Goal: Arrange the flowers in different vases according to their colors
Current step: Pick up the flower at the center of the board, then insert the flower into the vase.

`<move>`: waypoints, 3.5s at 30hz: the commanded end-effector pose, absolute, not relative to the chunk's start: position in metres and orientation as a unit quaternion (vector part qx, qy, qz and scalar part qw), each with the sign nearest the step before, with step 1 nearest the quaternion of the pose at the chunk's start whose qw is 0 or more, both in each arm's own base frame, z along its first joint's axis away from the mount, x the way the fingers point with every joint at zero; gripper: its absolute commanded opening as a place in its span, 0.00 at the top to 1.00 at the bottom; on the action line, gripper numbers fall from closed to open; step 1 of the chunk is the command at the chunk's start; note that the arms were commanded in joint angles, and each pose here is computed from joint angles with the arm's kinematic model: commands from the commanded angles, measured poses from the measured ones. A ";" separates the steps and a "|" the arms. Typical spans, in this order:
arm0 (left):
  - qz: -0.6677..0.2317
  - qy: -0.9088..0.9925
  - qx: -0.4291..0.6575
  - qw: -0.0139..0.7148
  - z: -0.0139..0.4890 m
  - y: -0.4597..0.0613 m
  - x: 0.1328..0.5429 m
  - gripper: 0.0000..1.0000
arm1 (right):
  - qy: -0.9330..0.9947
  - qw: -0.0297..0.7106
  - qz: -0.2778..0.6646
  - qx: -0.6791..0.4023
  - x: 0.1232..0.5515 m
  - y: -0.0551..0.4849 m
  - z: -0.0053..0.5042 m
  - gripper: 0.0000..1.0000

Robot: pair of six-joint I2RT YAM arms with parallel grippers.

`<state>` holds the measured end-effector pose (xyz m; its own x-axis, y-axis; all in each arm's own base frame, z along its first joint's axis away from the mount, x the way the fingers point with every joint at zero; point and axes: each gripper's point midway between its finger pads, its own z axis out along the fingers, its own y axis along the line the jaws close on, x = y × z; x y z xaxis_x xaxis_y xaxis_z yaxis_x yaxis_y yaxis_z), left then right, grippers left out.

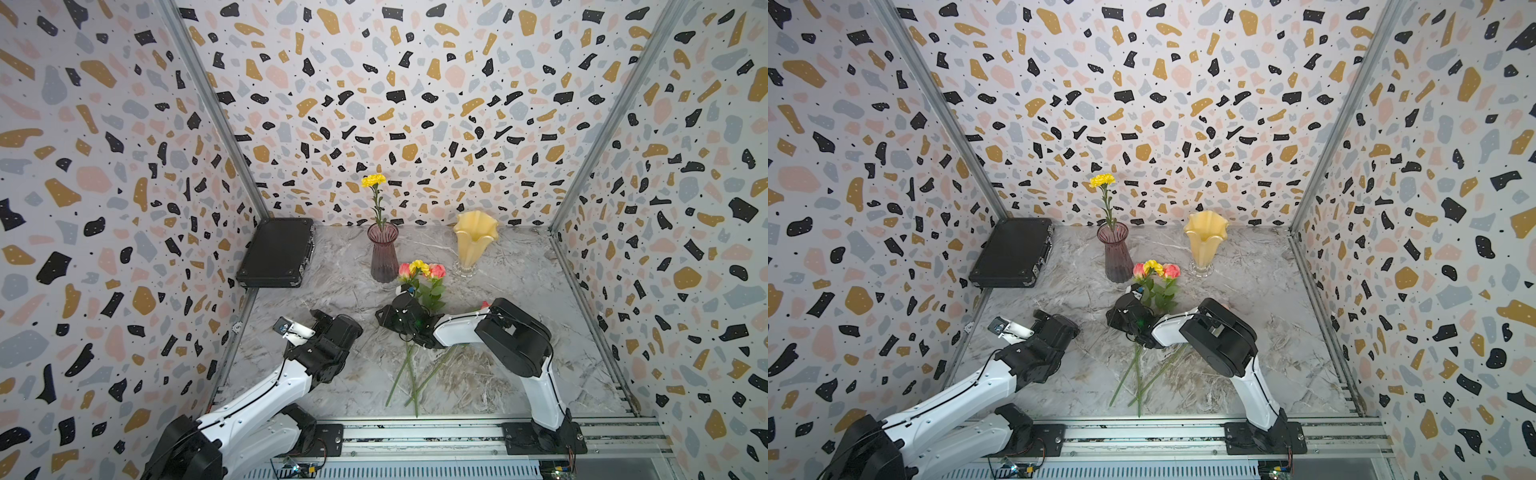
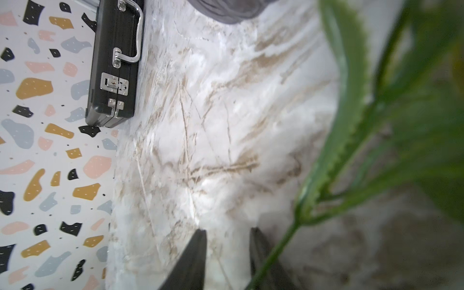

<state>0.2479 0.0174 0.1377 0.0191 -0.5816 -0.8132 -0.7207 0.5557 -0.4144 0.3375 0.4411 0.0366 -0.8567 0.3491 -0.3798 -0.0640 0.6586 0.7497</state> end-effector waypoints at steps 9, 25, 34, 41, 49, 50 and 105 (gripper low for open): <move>0.013 0.748 -0.370 0.551 0.137 -0.018 0.283 0.01 | 0.863 0.295 0.411 -0.001 0.316 0.437 0.106 1.00; -0.310 0.838 0.084 0.441 0.152 -0.239 0.329 0.01 | 0.802 0.494 0.178 -0.285 0.285 0.331 0.172 1.00; -0.337 0.786 0.044 0.517 0.149 -0.215 0.318 0.01 | 0.763 0.565 0.215 -0.230 0.278 0.308 0.186 1.00; -0.281 0.810 0.050 0.511 0.163 -0.197 0.311 0.01 | 0.769 0.551 0.229 -0.230 0.275 0.312 0.187 1.00; -0.296 0.802 0.055 0.516 0.161 -0.201 0.309 0.01 | 0.751 0.579 0.216 -0.234 0.273 0.301 0.198 1.00; -0.291 0.803 0.057 0.516 0.159 -0.200 0.309 0.01 | 0.749 0.580 0.217 -0.237 0.273 0.302 0.198 1.00; -0.211 0.838 -0.089 0.495 0.141 -0.154 0.330 0.01 | 0.644 0.723 0.191 -0.159 0.501 0.430 0.409 1.00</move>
